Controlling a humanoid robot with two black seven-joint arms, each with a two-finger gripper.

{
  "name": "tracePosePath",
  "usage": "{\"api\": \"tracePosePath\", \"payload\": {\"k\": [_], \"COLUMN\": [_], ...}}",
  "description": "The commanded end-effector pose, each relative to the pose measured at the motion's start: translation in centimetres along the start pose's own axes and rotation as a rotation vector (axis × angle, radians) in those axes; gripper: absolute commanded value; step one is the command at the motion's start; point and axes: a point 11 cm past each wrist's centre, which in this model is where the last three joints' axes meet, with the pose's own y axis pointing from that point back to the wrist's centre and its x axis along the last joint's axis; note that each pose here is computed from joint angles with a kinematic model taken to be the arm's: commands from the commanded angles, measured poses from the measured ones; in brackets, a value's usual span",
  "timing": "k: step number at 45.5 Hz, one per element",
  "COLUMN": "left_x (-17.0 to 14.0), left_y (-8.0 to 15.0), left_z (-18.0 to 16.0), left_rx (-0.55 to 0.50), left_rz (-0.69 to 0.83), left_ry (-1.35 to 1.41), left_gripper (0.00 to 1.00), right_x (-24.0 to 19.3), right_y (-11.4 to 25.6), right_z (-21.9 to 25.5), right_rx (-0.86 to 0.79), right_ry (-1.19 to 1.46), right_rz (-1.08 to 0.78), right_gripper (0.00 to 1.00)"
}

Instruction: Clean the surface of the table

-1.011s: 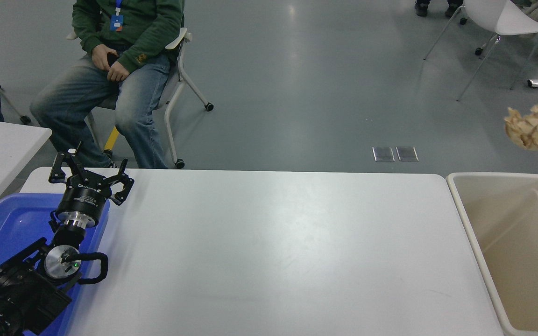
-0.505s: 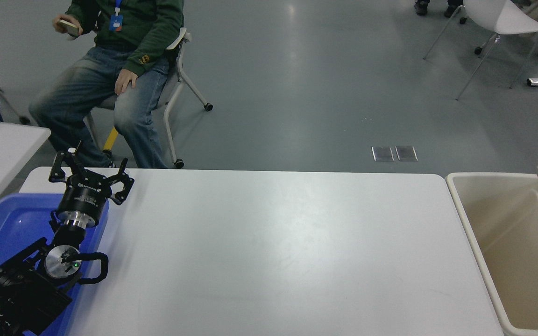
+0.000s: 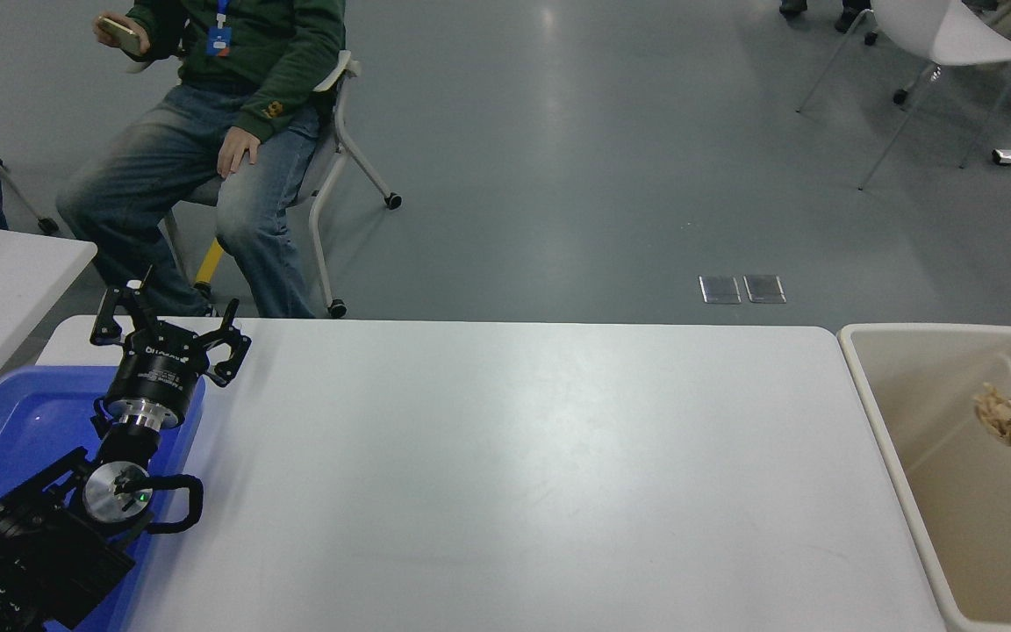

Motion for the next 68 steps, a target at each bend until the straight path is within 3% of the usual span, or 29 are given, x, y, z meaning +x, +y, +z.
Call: {"api": "tracePosePath", "payload": {"k": [1,17,56,57,61,62,68], "left_x": [0.0,0.0,0.0,0.0,0.0,0.0,0.0], "left_y": [0.0,0.0,0.0,0.0,0.0,0.0,0.0], "left_z": [0.0,0.0,0.0,0.0,0.0,0.0,0.0], "left_rx": [0.000,0.000,0.000,0.000,0.000,0.000,0.000], "left_rz": [0.000,0.000,0.000,0.000,0.000,0.000,0.000], "left_ry": [0.000,0.000,0.000,0.000,0.000,0.000,0.000], "left_gripper": [1.00,1.00,1.00,1.00,1.00,1.00,1.00], "right_x": [-3.1,-3.3,-4.1,-4.1,-3.8,-3.8,-3.6], "right_y": [-1.0,-1.2,-1.6,-1.6,-1.6,-1.5,-1.5], "right_z": [1.6,1.5,-0.5,-0.5,-0.5,-0.5,-0.5], "right_rx": [-0.056,-0.066,-0.031,-0.031,-0.030,-0.030,-0.030], "right_ry": [0.050,0.102,0.101,0.098,0.092,0.094,0.093], "right_rz": [0.033,0.148,0.202,0.204,0.208,0.209,0.212], "right_gripper": [0.00,0.00,0.00,0.04,0.88,1.00,1.00]}}
